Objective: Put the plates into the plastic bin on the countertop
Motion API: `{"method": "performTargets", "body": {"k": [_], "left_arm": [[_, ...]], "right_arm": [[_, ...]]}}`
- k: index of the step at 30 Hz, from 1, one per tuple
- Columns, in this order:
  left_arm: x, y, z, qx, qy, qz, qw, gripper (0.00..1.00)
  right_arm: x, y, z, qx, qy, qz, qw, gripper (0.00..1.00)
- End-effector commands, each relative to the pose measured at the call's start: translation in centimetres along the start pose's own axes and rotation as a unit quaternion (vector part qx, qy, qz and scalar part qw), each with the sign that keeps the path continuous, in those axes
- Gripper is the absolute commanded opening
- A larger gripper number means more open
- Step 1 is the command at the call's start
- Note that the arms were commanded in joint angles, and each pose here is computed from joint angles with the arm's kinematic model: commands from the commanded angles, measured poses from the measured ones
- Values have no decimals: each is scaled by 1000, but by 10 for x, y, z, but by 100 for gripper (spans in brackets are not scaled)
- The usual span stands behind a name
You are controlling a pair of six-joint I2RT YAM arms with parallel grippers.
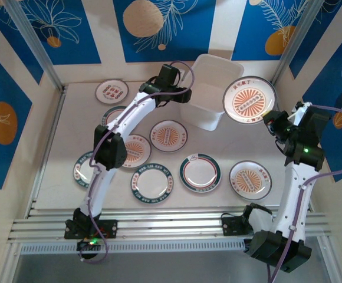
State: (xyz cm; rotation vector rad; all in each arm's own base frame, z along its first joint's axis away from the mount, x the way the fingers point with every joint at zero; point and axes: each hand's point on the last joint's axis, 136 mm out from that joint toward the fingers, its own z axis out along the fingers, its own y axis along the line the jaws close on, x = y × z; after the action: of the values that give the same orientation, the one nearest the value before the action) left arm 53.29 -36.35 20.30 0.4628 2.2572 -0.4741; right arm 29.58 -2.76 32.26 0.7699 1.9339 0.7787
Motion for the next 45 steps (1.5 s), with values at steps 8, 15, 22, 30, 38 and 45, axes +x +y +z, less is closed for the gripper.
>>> {"method": "performTargets", "body": {"k": [8, 15, 22, 30, 38, 45], "left_arm": [[-1, -6, 0, 1, 0, -75, 997, 46], [8, -16, -13, -24, 12, -107, 994, 46], [8, -28, -31, -18, -10, -164, 986, 44], [12, -41, -41, -19, -6, -181, 983, 43], [29, -63, -52, -12, 11, -195, 981, 42], [46, -84, -65, 7, 32, -192, 981, 38]], "right_arm": [[10, 5, -5, -17, -7, -4, 1000, 0], [12, 9, -8, -31, -7, -5, 999, 0], [14, 14, -16, -48, -13, -13, 999, 0], [14, 18, -22, -57, -19, -26, 998, 0], [22, 17, -22, -63, -13, -29, 998, 0], [26, 18, -20, -66, -8, -31, 997, 0]]}}
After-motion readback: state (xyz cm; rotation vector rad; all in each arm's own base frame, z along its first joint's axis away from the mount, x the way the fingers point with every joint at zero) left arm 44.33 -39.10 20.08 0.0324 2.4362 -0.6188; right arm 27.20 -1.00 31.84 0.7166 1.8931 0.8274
